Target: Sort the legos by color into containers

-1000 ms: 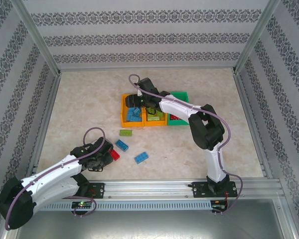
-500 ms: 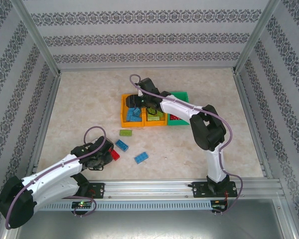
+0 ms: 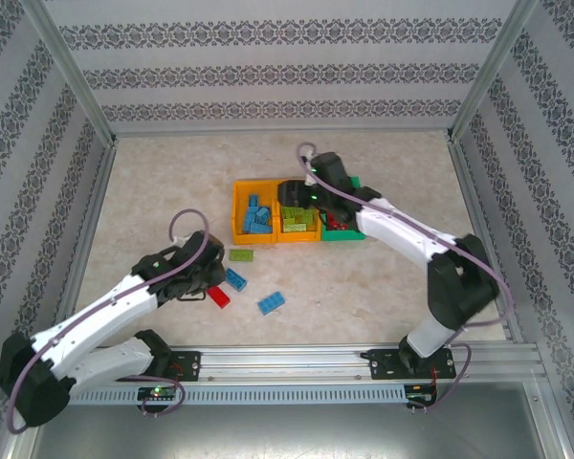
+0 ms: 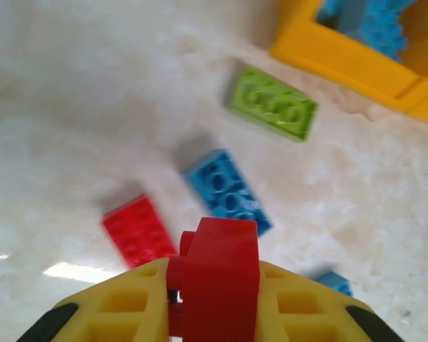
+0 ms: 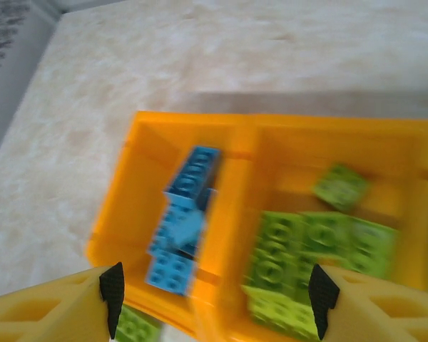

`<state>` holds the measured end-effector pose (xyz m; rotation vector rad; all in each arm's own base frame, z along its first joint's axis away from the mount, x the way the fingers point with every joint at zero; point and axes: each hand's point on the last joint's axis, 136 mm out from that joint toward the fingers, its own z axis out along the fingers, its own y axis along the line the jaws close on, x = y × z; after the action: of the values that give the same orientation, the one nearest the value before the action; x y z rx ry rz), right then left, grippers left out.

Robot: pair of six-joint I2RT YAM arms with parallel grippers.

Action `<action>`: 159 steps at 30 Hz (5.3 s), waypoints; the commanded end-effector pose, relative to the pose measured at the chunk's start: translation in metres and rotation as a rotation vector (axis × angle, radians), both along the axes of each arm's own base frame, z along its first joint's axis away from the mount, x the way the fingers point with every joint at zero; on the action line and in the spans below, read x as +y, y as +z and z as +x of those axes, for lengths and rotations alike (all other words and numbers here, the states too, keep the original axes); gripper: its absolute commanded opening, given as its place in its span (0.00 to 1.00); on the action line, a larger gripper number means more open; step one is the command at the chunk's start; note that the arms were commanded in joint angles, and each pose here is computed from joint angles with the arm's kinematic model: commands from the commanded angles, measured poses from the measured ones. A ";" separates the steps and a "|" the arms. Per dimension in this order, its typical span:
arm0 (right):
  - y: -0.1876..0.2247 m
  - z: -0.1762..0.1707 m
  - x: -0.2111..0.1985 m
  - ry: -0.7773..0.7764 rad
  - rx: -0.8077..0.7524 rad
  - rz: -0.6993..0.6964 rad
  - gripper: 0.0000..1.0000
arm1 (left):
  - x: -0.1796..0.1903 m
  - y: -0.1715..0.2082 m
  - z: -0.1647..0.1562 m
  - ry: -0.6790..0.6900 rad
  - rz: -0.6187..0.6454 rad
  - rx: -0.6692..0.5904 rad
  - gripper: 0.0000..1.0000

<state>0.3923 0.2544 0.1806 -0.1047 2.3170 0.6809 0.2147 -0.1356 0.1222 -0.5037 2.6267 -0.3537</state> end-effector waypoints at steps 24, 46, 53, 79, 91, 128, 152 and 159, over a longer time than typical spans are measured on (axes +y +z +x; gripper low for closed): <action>-0.119 -0.127 -0.180 -0.487 0.275 -0.062 0.73 | -0.298 0.035 0.197 -0.770 -0.069 -0.264 0.16; -0.124 -0.145 -0.173 -0.432 0.288 -0.044 0.72 | -0.311 -0.012 0.245 -0.654 -0.122 -0.219 0.22; -0.122 -0.144 -0.167 -0.392 0.275 -0.057 0.72 | -0.313 -0.008 0.242 -0.625 -0.164 -0.199 0.50; -0.056 -0.138 -0.015 0.133 -0.059 -0.238 0.73 | -0.175 0.118 0.192 -0.394 -0.118 -0.424 0.99; -0.094 -0.189 0.162 0.546 -0.068 -0.411 0.74 | 0.010 0.045 0.168 -0.056 -0.038 -0.261 0.99; -0.180 -0.220 0.209 0.681 0.064 -0.625 0.64 | 0.096 0.001 0.115 0.150 -0.011 -0.164 0.99; -0.080 -0.197 0.178 0.559 -0.049 -0.365 0.24 | 0.099 0.003 0.107 0.133 0.004 -0.166 1.00; -0.050 -0.144 0.101 0.359 -0.047 -0.256 0.24 | 0.098 -0.005 0.097 0.098 0.018 -0.148 1.00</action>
<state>0.2347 0.3778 0.1276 -0.7651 2.3424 0.5235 0.3235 -0.0422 0.1246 -0.5982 2.4137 -0.3473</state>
